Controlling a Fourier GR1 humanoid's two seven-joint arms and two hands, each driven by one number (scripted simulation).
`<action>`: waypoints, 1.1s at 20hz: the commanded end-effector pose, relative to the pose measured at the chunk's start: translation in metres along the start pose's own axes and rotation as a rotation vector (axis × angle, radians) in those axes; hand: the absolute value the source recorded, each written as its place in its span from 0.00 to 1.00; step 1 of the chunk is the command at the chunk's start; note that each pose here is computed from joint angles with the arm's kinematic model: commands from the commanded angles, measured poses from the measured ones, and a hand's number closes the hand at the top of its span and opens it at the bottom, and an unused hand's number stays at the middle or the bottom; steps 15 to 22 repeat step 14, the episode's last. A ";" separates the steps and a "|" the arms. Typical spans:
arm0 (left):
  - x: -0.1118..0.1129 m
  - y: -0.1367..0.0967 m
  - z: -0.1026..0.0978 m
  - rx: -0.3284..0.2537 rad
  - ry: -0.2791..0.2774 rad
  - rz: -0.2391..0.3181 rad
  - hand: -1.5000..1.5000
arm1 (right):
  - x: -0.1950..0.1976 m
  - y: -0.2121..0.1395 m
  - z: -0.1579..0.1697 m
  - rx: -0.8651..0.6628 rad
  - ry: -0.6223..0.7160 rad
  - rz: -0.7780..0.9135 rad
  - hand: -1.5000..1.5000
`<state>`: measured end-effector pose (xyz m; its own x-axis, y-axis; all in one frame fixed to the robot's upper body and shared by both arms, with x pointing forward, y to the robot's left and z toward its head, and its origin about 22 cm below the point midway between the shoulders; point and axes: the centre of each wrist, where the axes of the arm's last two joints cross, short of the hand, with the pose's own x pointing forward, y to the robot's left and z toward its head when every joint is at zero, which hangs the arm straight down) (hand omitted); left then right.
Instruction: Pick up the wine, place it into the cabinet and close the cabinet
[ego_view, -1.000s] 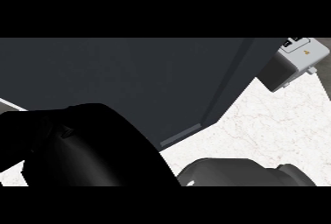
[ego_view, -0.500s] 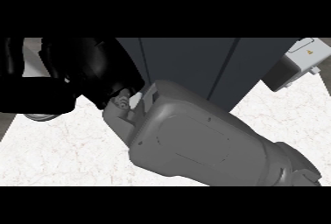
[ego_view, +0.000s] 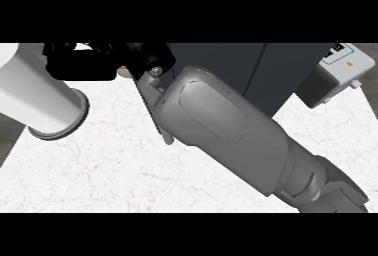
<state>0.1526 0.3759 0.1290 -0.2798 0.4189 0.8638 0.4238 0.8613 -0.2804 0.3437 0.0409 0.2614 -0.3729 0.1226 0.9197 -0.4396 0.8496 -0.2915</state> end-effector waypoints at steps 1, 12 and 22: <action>0.007 -0.005 -0.007 -0.007 -0.016 -0.004 1.00 | -0.063 -0.049 -0.008 -0.137 0.143 0.066 1.00; 0.008 -0.006 -0.010 -0.001 -0.008 -0.021 1.00 | -0.093 -0.083 0.003 -0.180 0.114 0.139 1.00; 0.006 -0.009 -0.012 0.012 -0.016 -0.013 1.00 | -0.097 -0.074 0.005 -0.170 0.108 0.130 1.00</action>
